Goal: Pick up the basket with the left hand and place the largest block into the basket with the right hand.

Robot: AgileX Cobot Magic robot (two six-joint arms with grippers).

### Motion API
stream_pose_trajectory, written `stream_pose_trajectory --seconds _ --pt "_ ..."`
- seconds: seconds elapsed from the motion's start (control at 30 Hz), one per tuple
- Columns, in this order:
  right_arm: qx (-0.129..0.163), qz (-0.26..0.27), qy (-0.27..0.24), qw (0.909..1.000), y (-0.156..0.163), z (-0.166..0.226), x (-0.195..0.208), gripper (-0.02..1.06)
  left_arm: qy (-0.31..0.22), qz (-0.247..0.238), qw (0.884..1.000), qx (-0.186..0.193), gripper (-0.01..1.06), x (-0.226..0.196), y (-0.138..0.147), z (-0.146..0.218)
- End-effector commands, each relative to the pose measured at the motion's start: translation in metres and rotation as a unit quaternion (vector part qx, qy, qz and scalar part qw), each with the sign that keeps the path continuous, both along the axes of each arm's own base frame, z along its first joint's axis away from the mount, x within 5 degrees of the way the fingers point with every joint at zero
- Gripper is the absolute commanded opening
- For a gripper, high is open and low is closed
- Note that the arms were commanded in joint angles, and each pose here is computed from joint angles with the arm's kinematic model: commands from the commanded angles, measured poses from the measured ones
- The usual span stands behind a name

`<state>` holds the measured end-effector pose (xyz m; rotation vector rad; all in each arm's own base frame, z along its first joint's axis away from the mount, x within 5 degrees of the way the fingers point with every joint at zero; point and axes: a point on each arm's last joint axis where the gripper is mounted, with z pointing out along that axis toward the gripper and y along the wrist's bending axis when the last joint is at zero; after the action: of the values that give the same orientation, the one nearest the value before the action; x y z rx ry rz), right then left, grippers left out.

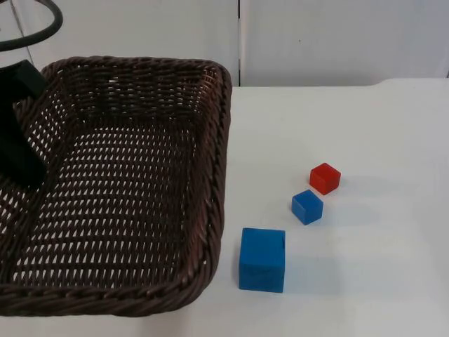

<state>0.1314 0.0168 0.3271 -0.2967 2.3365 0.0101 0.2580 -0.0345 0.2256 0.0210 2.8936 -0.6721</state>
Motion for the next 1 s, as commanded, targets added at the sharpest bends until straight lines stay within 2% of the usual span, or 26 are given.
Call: stream_pose_trajectory --seconds 0.0,0.23,0.33,0.43,0.6,0.83,0.97 --pt "0.002 0.004 -0.004 1.0 0.002 0.004 0.014 1.05 -0.004 0.008 1.0 -0.017 0.0 -0.001 -0.002 0.005" --pt "-0.007 0.011 0.024 0.9996 0.005 -0.002 0.04 1.05 -0.004 0.008 1.0 -0.016 0.0 -0.001 -0.002 0.005" --pt "-0.021 0.026 0.033 0.9989 0.006 -0.006 0.05 1.05 -0.005 0.008 1.0 -0.014 0.0 -0.001 -0.002 0.005" --pt "-0.02 0.05 0.043 0.9976 0.01 -0.011 0.056 1.03 -0.005 0.008 1.0 -0.014 0.0 -0.001 -0.002 0.005" --pt "0.009 0.08 0.056 0.9952 0.019 -0.018 0.064 0.99 -0.005 0.008 1.0 -0.014 0.0 -0.001 -0.002 0.005" --pt "0.01 0.133 0.067 0.9888 0.026 -0.025 0.071 0.99 -0.007 0.005 1.0 -0.013 0.0 -0.001 -0.002 0.005" --pt "0.019 0.189 0.072 0.9791 0.035 -0.031 0.077 0.99 -0.008 0.005 1.0 -0.012 0.0 -0.001 -0.002 0.005"
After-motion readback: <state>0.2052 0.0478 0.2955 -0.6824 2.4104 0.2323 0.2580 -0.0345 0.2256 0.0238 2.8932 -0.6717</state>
